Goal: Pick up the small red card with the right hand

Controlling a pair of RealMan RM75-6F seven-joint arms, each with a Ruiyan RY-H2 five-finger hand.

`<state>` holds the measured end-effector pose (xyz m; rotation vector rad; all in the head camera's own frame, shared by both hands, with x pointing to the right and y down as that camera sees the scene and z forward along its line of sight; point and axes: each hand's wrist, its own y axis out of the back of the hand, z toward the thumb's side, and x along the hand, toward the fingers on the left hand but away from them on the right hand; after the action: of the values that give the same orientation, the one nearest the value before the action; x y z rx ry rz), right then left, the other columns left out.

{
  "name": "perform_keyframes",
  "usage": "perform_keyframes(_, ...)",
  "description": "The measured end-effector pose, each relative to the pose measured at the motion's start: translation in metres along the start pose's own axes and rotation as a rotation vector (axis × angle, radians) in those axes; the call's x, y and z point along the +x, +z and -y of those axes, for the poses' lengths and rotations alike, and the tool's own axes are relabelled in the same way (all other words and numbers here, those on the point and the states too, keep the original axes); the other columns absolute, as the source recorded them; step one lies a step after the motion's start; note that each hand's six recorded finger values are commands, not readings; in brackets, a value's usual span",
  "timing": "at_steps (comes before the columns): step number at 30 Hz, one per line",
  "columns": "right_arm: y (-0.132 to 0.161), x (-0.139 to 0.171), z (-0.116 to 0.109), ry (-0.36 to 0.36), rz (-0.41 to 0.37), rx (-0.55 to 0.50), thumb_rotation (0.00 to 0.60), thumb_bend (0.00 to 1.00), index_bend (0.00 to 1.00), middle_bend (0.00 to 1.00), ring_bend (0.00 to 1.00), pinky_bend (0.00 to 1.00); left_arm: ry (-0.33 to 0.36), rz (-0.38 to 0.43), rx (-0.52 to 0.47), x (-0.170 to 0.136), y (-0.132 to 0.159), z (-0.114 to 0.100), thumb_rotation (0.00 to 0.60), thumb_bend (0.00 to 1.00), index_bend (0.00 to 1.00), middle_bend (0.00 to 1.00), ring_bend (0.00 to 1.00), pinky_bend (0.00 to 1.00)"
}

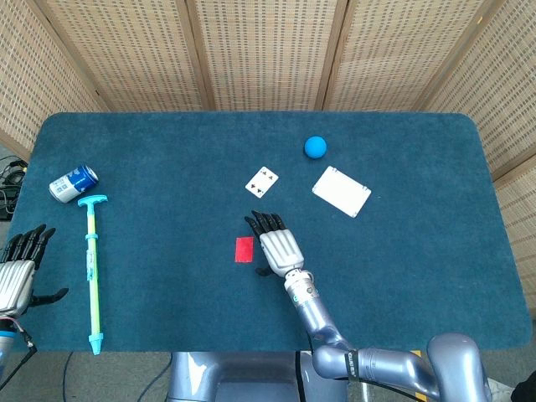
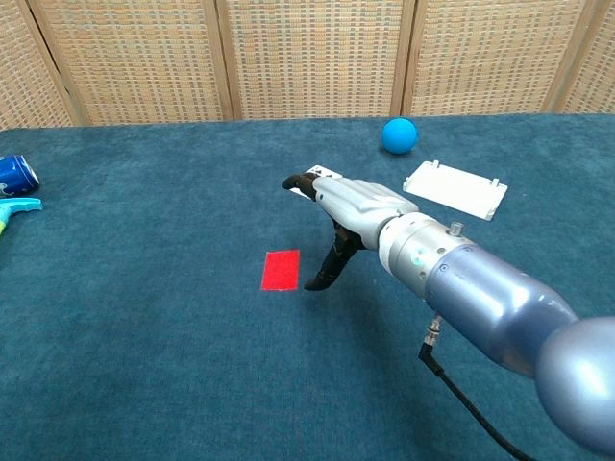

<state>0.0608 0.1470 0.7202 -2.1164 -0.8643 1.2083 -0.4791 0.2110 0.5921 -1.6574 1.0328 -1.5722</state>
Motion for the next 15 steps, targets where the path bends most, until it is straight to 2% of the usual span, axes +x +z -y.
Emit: perform_keyframes(15, 0.010, -0.015, 0.017, 0.008, 0.021, 0.008, 0.600, 0.23, 0.00, 0.00, 0.00, 0.00, -0.015, -0.002, -0.008, 0.002, -0.001, 0.003, 0.600, 0.05, 0.00, 0.00, 0.00, 0.00)
